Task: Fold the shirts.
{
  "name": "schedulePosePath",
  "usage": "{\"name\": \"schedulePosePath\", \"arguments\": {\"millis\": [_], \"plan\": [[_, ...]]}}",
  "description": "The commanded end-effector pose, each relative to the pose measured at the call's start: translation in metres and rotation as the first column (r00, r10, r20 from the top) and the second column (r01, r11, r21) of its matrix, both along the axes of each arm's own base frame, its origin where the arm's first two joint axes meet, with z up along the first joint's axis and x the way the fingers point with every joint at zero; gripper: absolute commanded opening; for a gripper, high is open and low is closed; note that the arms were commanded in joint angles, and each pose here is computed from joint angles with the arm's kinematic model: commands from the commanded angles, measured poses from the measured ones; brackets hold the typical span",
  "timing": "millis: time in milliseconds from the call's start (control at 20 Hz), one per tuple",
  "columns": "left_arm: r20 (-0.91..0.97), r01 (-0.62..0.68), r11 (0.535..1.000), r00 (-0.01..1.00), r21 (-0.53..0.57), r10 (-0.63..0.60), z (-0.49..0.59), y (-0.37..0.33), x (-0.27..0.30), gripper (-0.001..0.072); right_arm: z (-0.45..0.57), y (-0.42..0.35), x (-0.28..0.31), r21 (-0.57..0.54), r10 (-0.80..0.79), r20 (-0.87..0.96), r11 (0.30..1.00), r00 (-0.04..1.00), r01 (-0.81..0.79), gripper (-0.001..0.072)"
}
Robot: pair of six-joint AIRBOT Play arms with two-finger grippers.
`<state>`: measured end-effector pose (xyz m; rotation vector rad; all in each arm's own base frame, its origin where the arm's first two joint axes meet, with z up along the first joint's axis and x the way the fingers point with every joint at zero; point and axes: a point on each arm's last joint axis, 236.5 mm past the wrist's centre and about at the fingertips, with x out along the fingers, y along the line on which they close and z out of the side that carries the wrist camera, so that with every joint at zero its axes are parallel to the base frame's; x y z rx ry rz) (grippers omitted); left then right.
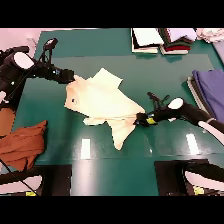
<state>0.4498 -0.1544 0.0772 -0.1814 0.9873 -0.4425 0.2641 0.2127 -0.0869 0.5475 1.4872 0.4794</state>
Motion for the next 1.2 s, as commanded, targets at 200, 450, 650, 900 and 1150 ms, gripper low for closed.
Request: {"name": "schedulePosePath", "arguments": {"millis": [200,450,650,900,1150], "plan": [[0.266,-0.106,0.994,0.958,-0.009,0.105,0.121,0.047,0.010,0.0023,0.079,-0.049,0.054,-0.209,0.139,0.224,0.974,0.965,-0.092,0.0019],[0.638,-0.161,0.986,0.754,-0.048,0.154,0.303,0.083,-0.056,0.0022,0.262,-0.153,0.080,-0.296,0.021,0.605,0.934,0.796,0.200,0.0019],[0.833,-0.130,0.987,0.533,-0.092,0.148,0.418,0.080,-0.155,0.0022,0.390,-0.187,0.044,-0.251,-0.018,0.810,0.893,0.586,0.373,0.0019],[0.946,-0.079,0.989,0.291,-0.128,0.145,0.503,0.074,-0.265,0.0021,0.478,-0.193,-0.006,-0.218,0.011,0.912,0.860,0.411,0.461,0.0019],[0.939,-0.062,0.992,0.321,-0.108,0.123,0.498,0.069,-0.269,0.0021,0.521,-0.194,-0.008,-0.234,0.052,0.926,0.855,0.374,0.463,0.0019]]}}
